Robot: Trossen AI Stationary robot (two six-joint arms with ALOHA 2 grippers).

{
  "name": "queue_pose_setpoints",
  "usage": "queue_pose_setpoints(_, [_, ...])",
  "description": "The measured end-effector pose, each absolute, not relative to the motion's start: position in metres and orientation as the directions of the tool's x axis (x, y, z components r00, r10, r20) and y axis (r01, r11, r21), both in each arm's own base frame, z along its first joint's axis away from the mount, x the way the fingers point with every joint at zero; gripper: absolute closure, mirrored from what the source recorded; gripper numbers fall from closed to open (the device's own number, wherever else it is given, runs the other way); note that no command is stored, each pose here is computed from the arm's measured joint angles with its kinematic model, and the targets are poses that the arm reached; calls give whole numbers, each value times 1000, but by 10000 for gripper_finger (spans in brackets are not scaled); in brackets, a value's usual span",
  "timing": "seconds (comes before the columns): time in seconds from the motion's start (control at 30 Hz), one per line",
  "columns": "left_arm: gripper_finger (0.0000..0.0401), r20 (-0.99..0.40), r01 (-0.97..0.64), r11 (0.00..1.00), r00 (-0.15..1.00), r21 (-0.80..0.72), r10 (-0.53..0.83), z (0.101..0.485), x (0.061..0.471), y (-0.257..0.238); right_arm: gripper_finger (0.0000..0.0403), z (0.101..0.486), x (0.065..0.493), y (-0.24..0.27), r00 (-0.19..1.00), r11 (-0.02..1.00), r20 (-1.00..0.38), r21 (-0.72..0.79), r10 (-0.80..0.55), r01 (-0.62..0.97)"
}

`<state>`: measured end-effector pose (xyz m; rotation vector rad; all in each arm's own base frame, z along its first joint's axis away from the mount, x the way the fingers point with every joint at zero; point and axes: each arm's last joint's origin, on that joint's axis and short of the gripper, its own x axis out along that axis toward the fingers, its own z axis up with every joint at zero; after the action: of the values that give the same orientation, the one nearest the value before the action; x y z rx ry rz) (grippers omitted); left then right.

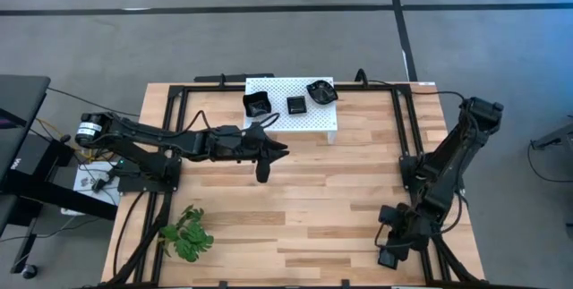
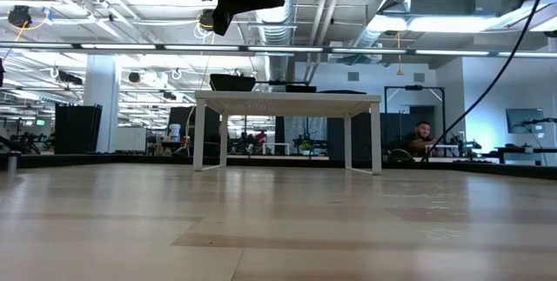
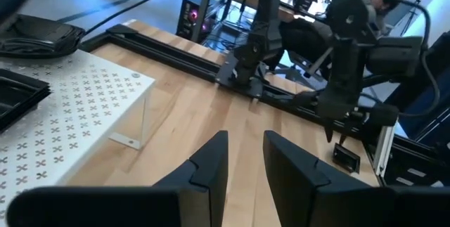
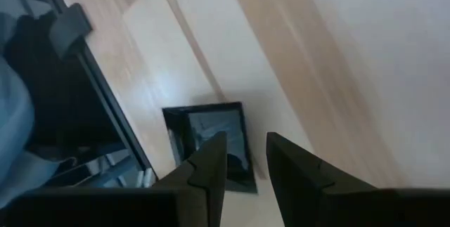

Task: Pick & Place Mini shaped plates
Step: Stack the square plate on top of the other square plates on the shelf

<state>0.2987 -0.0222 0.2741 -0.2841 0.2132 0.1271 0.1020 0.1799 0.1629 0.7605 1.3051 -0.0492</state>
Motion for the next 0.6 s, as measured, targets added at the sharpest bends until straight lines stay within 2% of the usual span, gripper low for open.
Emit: queue_pose_setpoints(0.6, [309,-223,-154,952,970,-265,95,274,299,-22,307,121,104,199,130,828,-898,438,420,349])
